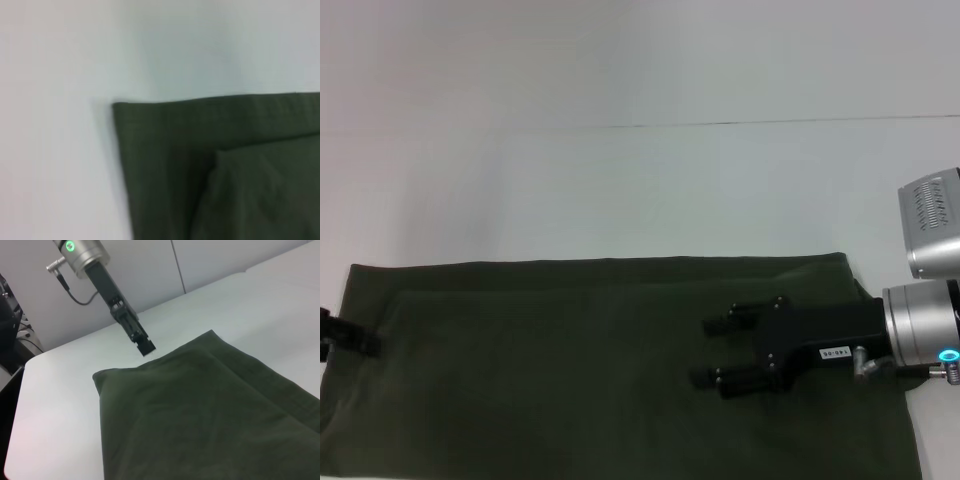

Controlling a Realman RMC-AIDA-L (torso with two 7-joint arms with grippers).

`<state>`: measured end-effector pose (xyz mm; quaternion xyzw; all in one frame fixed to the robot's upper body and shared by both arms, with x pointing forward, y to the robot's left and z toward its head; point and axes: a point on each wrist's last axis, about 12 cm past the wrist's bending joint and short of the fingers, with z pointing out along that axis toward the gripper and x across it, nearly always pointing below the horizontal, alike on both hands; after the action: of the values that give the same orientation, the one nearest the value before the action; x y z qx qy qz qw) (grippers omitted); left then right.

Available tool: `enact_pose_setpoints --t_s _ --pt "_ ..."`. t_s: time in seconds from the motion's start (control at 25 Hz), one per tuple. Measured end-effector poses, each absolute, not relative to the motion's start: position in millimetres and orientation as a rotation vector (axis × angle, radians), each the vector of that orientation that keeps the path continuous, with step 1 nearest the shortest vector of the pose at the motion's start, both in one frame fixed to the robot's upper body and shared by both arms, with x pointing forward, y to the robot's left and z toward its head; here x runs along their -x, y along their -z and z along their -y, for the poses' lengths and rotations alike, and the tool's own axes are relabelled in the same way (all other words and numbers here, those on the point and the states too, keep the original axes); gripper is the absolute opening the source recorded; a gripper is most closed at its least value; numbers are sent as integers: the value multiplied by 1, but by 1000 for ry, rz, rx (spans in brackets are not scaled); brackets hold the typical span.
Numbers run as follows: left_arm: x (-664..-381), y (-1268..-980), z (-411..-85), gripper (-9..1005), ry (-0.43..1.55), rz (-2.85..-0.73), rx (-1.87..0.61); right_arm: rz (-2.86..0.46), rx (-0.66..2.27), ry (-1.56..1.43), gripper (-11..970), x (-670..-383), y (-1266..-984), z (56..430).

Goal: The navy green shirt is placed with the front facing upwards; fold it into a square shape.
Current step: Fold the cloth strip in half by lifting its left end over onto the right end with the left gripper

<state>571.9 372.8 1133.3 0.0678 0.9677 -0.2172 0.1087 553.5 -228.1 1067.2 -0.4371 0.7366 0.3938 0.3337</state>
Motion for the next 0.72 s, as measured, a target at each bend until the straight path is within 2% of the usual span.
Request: enact_pose_setpoints --t_s 0.72 --pt "-570 -1123 -374 831 557 -2890 -197 -1944 1117 -1038 820 -552 -1065 229"
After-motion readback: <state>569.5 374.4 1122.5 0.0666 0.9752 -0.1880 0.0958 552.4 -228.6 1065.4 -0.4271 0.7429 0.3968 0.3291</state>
